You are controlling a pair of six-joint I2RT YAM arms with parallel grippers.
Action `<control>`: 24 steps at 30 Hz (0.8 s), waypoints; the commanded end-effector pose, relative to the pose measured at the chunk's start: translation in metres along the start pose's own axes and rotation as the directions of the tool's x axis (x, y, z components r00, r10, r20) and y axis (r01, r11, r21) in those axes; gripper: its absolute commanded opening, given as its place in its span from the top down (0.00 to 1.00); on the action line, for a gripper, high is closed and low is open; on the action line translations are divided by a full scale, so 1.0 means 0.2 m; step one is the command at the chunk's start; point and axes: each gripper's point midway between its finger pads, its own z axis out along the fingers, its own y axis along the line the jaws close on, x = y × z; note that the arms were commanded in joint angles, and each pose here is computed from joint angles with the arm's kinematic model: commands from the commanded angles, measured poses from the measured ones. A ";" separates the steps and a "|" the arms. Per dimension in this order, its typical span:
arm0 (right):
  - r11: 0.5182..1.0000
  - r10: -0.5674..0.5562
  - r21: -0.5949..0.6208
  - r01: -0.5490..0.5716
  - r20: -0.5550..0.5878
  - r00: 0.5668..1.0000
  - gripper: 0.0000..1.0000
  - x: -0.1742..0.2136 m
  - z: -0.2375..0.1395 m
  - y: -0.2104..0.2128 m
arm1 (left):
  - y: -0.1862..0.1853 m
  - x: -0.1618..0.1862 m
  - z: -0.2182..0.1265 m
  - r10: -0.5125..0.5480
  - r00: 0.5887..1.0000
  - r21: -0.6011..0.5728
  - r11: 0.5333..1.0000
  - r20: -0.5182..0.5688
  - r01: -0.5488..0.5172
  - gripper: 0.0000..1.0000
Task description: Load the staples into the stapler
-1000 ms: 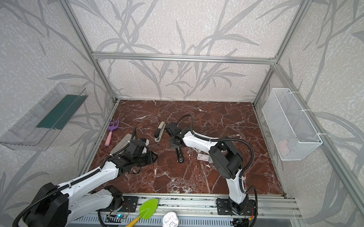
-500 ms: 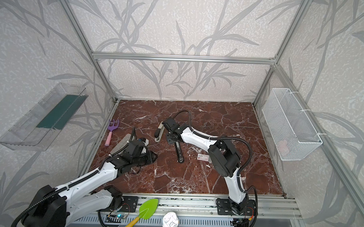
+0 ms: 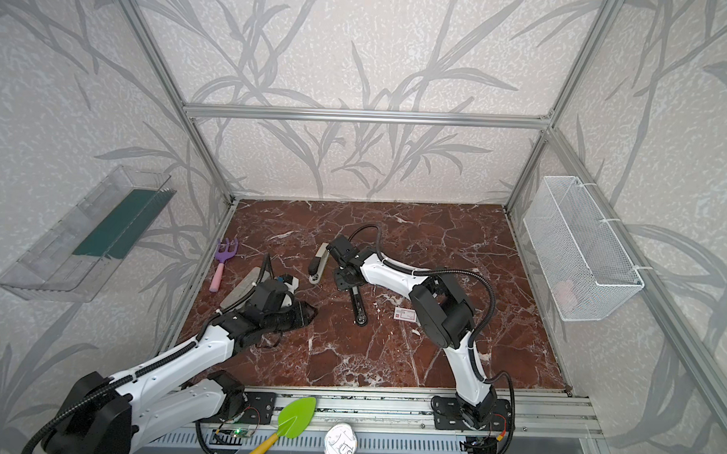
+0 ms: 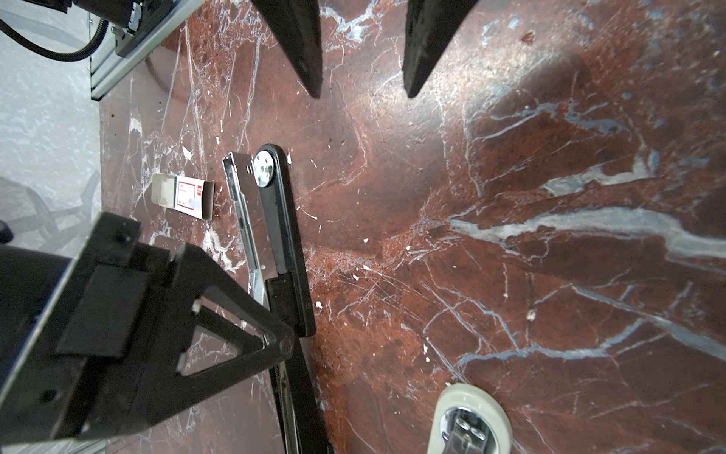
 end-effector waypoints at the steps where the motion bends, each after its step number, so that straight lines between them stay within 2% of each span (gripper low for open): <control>1: 1.000 0.018 -0.006 -0.018 -0.022 1.000 0.59 0.04 -0.03 -0.01 | -0.01 -0.01 -0.01 -0.006 1.000 0.016 1.000 0.013 0.006 0.63; 24: 0.999 0.023 -0.023 -0.024 -0.065 0.998 0.62 0.21 -0.09 0.01 | 0.02 0.00 0.01 -0.019 1.000 -0.005 1.000 0.007 0.019 0.64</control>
